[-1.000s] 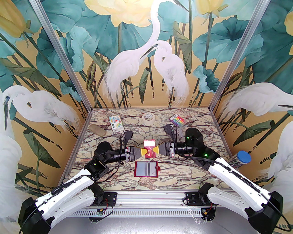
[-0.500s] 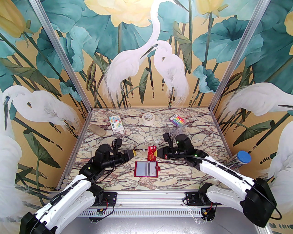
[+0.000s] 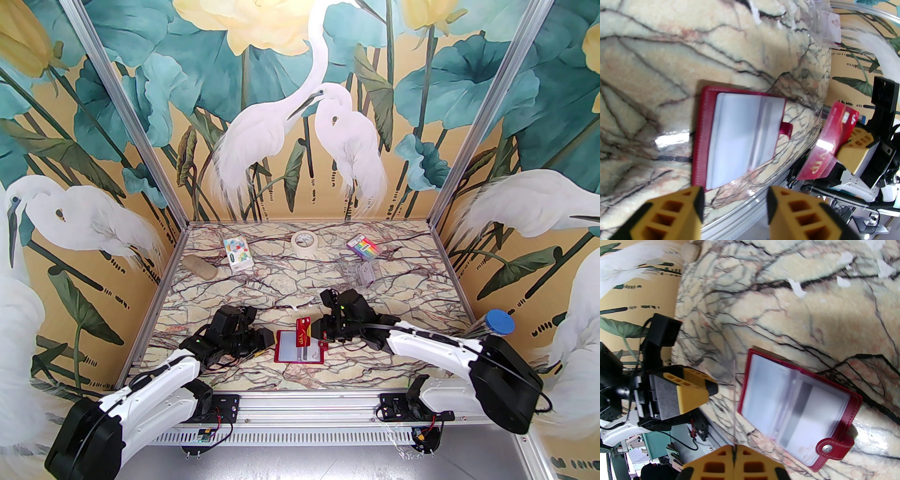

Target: Put the credit cards into the card holder

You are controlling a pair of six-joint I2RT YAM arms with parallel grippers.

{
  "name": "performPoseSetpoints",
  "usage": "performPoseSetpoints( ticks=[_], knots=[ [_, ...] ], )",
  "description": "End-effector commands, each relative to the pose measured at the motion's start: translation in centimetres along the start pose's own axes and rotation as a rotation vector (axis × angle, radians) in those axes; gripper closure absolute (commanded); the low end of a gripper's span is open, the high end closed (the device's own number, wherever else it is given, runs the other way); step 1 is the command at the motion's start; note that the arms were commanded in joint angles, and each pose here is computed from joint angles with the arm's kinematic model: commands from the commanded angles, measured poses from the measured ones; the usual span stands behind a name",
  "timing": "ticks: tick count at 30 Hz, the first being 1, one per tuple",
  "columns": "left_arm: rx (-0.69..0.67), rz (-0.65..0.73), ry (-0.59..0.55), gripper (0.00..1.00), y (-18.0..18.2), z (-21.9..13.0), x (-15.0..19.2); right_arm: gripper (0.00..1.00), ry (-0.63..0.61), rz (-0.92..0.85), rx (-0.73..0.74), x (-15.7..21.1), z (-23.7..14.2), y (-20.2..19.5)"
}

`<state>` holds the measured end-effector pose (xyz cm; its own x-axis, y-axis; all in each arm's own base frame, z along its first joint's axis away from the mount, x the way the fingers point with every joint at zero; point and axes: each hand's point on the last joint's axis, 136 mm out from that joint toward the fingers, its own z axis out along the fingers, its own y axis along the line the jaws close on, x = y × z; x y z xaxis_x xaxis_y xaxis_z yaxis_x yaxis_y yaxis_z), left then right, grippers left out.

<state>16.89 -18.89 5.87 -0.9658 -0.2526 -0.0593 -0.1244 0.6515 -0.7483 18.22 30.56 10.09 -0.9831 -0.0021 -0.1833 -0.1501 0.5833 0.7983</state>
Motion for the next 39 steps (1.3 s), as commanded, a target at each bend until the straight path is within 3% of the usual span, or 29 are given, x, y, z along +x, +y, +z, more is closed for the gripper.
performPoseSetpoints(
  ticks=[1, 7, 16, 39],
  knots=[
    [0.029, 0.028, 0.007, 0.63, -0.3, 0.3, -0.1, 1.00, -0.024, -0.001, 0.006, -0.4, 0.4, -0.1],
    [0.029, 0.027, 0.030, 0.74, -0.3, 1.6, -0.4, 1.00, -0.009, 0.018, 0.032, 0.3, 0.9, -1.5],
    [-0.021, 0.031, 0.054, 0.81, 0.7, 3.5, -0.2, 1.00, 0.017, 0.056, 0.054, 1.2, 2.3, -3.4],
    [-0.106, 0.001, 0.075, 0.88, 2.9, 4.5, 0.5, 1.00, 0.060, 0.131, 0.104, 2.5, 3.4, -5.3]
  ],
)
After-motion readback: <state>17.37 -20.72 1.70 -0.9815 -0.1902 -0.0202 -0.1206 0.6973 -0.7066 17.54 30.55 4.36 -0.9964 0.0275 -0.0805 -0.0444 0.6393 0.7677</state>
